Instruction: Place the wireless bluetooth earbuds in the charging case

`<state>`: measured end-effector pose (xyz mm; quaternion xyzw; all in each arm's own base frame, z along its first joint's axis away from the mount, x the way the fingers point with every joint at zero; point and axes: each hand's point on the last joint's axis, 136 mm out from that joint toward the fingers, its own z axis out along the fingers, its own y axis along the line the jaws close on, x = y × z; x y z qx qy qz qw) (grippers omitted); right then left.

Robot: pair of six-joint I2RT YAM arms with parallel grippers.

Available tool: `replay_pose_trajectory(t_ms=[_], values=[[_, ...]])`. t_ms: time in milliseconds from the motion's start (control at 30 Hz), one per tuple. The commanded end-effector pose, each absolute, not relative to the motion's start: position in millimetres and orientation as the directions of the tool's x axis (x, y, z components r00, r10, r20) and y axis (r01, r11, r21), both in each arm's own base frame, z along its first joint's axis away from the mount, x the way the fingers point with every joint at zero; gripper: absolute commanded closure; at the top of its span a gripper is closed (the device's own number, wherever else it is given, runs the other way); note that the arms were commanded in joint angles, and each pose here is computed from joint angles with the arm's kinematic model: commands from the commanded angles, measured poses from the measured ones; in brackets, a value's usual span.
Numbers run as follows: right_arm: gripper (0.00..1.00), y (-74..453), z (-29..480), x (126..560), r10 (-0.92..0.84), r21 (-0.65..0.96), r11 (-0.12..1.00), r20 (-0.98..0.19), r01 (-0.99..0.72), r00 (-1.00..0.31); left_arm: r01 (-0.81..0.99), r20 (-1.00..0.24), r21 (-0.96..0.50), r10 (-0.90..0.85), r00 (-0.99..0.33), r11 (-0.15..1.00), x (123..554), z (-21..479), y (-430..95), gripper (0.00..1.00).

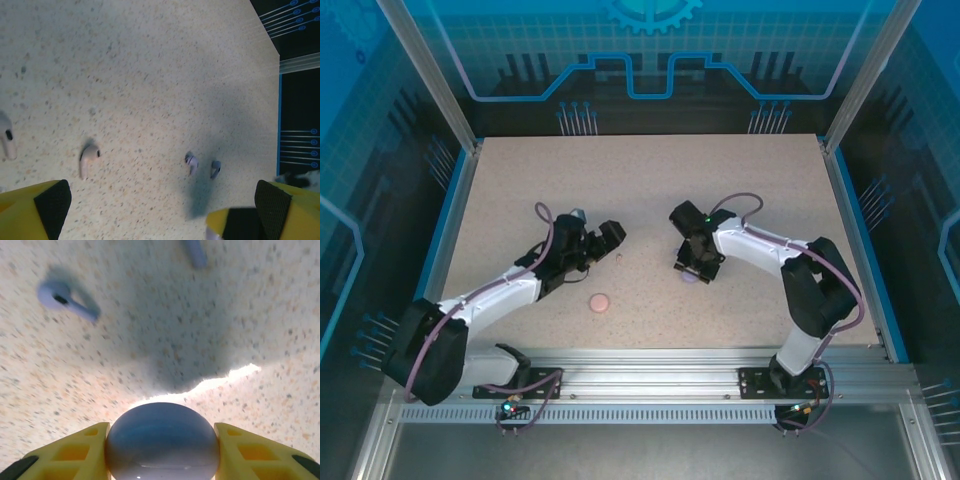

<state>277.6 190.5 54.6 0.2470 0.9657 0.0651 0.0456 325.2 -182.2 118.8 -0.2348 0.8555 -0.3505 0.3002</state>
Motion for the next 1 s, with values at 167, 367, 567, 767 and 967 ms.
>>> replay_pose_trajectory(t_ms=[167,367,567,767,967], values=[[0.62,197.1,81.2,336.2,0.542,0.285,0.812,-0.04,0.51,-0.84,0.106,-0.454,-0.832,-0.56,-0.693,0.544,331.8,154.0,-227.7,0.01],[0.62,207.8,88.5,360.5,0.593,0.36,0.746,0.022,0.56,-0.805,0.196,-0.508,-0.825,-0.542,-0.67,0.531,336.9,153.7,-258.3,0.01],[0.62,217.2,85.5,371.0,0.617,0.384,0.703,0.089,0.599,-0.782,0.211,-0.486,-0.843,-0.533,-0.693,0.494,344.5,140.8,-283.7,0.01],[0.62,224.9,86.8,374.6,0.613,0.399,0.692,0.116,0.602,-0.782,0.217,-0.466,-0.856,-0.52,-0.716,0.469,352.5,130.4,-307.4,0.06],[0.62,226.9,89.1,374.0,0.612,0.404,0.686,0.129,0.605,-0.78,0.221,-0.457,-0.863,-0.516,-0.724,0.455,358.9,122.8,-321.1,0.17]])
